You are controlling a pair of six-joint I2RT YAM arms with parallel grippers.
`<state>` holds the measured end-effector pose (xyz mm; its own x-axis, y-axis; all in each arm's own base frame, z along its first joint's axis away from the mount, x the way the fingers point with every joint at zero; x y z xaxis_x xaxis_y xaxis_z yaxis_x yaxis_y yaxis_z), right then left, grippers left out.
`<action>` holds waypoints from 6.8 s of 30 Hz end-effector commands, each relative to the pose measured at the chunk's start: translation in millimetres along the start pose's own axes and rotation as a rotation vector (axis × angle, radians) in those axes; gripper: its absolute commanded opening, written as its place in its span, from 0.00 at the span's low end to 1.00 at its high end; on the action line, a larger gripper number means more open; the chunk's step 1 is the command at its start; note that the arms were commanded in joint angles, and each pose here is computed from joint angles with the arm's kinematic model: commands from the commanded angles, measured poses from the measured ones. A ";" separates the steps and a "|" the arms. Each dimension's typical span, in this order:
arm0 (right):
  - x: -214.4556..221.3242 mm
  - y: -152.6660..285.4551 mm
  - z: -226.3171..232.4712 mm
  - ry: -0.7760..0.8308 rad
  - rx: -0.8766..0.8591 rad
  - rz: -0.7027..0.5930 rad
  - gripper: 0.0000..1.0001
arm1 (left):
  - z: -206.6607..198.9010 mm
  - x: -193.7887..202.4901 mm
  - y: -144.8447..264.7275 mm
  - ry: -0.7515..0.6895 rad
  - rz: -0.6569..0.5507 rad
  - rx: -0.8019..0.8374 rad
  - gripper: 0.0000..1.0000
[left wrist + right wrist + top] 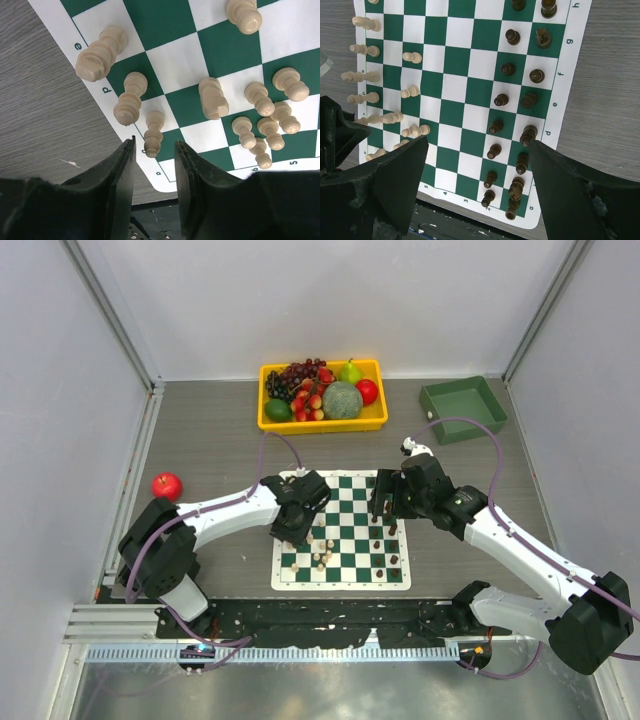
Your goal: Set up the chess pieces on the board
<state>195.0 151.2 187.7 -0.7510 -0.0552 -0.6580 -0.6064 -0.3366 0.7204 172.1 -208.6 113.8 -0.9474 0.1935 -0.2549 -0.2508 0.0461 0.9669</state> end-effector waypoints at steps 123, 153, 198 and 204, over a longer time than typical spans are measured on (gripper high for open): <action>-6.0 9.4 1.3 -0.025 -0.023 -0.072 0.88 | 6.8 -4.2 76.8 0.022 -0.210 0.150 0.15; -4.2 5.0 0.4 -0.018 -0.014 -0.055 0.88 | 1.5 21.6 35.6 0.039 -0.115 0.030 0.14; -3.1 2.8 0.6 -0.013 -0.016 -0.044 0.88 | -10.0 28.9 6.3 0.012 -0.064 -0.027 0.15; -3.6 2.3 1.3 -0.014 -0.018 -0.041 0.89 | -9.7 28.7 4.4 0.012 -0.064 -0.036 0.15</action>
<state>189.5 147.7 183.9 -0.7495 -0.0461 -0.6605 -0.6103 -0.3387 0.7161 139.1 -210.8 113.3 -0.9365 0.1930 -0.2927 -0.2920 0.0330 0.9559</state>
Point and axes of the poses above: each gripper's point midway between its finger pads, its own y axis back along the fingers, its own z axis along the line the jaws close on, x = y × z, the point moved 7 cm from there along y, back along the fingers, and after that the axes turned 11 degrees about y, right-handed, at the moved point
